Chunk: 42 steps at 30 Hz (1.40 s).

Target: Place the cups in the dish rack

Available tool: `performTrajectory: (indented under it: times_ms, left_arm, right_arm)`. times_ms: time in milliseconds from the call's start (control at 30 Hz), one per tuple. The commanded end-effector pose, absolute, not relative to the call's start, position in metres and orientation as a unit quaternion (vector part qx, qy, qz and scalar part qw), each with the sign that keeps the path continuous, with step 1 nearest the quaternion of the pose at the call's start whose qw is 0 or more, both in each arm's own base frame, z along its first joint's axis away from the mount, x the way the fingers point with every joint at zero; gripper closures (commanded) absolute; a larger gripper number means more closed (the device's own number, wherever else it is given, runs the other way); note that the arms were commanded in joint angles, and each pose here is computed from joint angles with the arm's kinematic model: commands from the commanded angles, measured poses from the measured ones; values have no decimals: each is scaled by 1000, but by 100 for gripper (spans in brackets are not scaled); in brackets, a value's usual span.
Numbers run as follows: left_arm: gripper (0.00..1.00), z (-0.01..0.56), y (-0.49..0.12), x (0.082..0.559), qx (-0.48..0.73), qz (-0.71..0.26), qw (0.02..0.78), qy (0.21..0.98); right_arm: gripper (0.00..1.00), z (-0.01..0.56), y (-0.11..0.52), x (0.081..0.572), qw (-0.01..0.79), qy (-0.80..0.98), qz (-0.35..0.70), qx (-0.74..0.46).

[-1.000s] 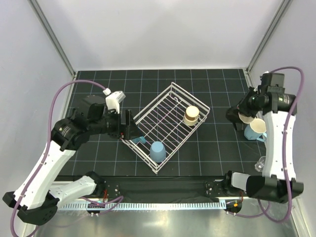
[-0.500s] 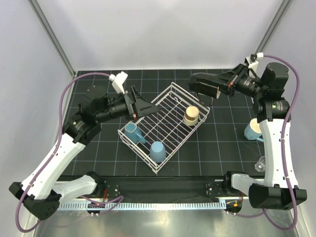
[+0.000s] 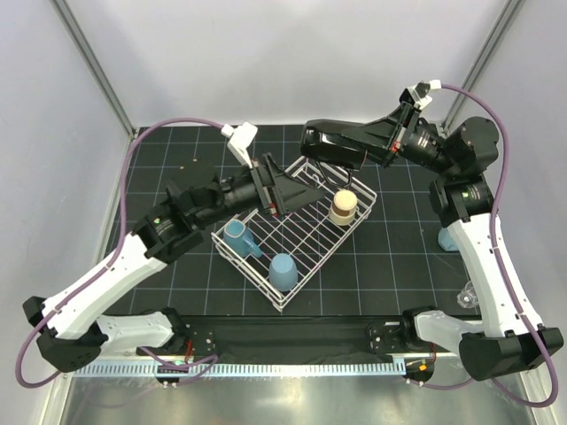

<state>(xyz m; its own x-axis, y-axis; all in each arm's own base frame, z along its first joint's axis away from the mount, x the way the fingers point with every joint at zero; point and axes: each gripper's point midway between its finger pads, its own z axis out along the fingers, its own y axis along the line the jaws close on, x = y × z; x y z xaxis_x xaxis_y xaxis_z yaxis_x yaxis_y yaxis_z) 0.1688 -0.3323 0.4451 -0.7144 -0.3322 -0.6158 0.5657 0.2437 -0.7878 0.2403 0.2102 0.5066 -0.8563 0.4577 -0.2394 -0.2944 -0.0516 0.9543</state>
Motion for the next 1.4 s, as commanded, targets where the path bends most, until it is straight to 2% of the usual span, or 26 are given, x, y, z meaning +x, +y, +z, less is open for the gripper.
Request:
performTrajectory:
  times_ms: [0, 100, 233, 333, 567, 733, 833, 900, 1000, 1100, 1167, 1200, 1233, 1267, 1367]
  left_arm:
    - [16, 467, -346, 183, 79, -605, 421, 671]
    - [23, 463, -351, 193, 61, -600, 422, 677]
    - [24, 469, -360, 202, 56, -605, 433, 666]
    - [29, 474, -361, 209, 51, -601, 447, 661]
    - [48, 474, -373, 212, 54, -612, 437, 656]
    - [56, 477, -378, 212, 61, -617, 437, 651]
    - [66, 479, -380, 212, 63, -620, 437, 649]
    - [76, 481, -379, 213, 63, -619, 439, 648]
    - [99, 482, -377, 215, 63, -616, 444, 648]
    - [100, 480, -371, 217, 61, -607, 453, 650]
    - [100, 477, -366, 217, 63, -600, 457, 654]
    - [100, 476, -364, 218, 66, -594, 462, 655]
    - [100, 479, -360, 216, 67, -592, 467, 653]
    - [100, 474, -359, 216, 69, -584, 466, 661]
    - [100, 477, -348, 216, 71, -568, 481, 664]
  right_arm:
    - [96, 548, 209, 209, 301, 585, 753, 18]
    - [96, 545, 212, 208, 294, 583, 757, 24]
    - [96, 537, 217, 206, 283, 584, 760, 29]
    - [96, 533, 219, 204, 279, 584, 762, 35]
    - [96, 528, 219, 201, 278, 584, 761, 38]
    - [96, 527, 221, 201, 273, 585, 763, 38]
    - [96, 524, 223, 201, 266, 588, 763, 38]
    - [96, 523, 225, 200, 262, 590, 763, 36]
    - [96, 520, 226, 198, 263, 598, 757, 30]
    - [96, 512, 227, 199, 263, 616, 742, 27]
    - [91, 505, 228, 199, 258, 631, 731, 30]
    - [82, 504, 228, 199, 266, 635, 725, 22]
    - [76, 502, 228, 199, 264, 640, 721, 23]
    - [63, 496, 229, 200, 254, 651, 715, 29]
    - [43, 486, 229, 202, 254, 667, 699, 33]
